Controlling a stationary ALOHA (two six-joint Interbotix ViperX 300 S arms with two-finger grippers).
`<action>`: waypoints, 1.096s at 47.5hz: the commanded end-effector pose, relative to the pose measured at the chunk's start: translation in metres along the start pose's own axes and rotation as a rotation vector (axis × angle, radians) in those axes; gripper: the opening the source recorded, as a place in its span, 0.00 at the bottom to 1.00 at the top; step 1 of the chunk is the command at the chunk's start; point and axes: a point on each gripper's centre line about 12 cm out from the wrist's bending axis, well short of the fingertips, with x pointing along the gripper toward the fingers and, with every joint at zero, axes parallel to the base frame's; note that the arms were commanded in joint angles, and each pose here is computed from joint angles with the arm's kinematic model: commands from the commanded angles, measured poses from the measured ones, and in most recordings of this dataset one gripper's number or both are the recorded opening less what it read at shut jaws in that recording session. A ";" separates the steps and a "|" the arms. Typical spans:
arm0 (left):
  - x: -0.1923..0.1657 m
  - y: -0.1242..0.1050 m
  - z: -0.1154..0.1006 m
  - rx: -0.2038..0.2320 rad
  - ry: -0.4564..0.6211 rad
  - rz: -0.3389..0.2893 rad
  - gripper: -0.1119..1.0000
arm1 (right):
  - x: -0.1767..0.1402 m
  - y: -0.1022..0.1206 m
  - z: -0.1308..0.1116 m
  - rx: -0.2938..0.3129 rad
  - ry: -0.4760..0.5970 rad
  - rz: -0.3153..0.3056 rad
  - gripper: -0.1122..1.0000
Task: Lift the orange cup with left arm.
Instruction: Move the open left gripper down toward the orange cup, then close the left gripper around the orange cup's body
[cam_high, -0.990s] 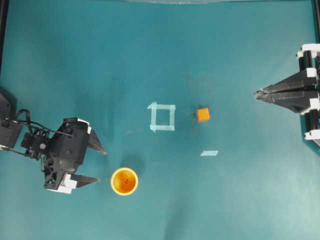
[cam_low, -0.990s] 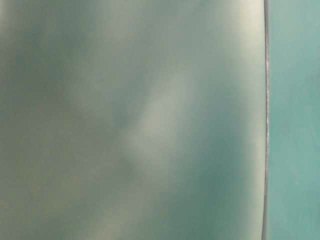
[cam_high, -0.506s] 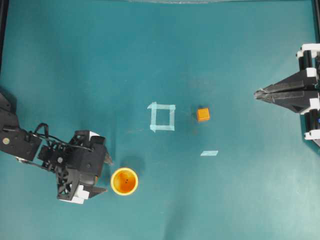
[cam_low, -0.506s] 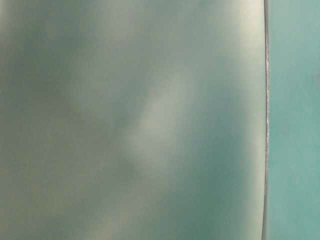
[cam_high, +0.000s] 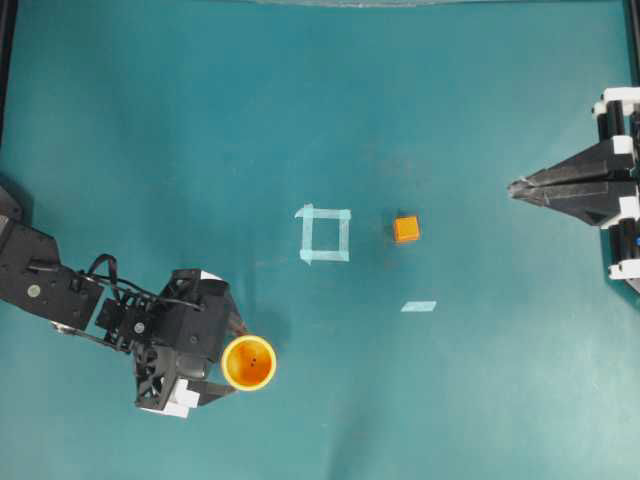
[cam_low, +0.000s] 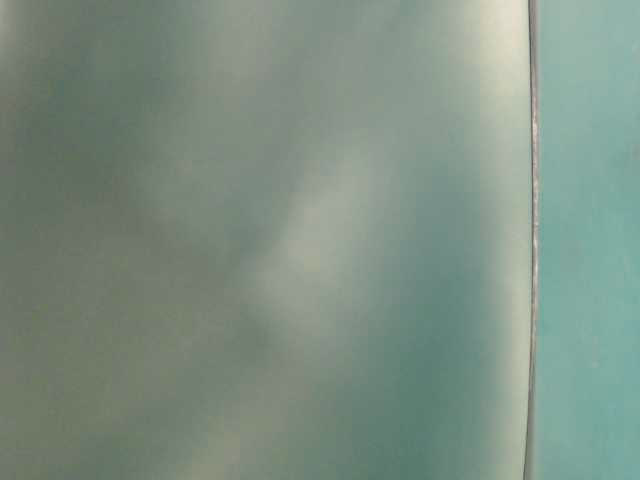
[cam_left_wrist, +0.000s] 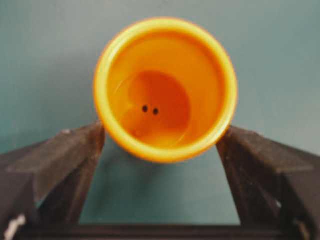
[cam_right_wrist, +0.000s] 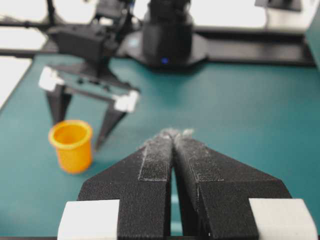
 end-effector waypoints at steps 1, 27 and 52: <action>0.000 -0.006 0.013 0.013 -0.041 -0.015 0.87 | 0.001 0.000 0.013 0.000 -0.032 0.000 0.10; 0.013 -0.010 0.024 0.018 -0.118 -0.034 0.87 | 0.001 0.000 0.014 0.000 -0.035 0.000 0.10; 0.014 -0.006 0.027 0.091 -0.097 -0.017 0.70 | 0.002 0.000 0.013 0.000 -0.029 0.000 0.10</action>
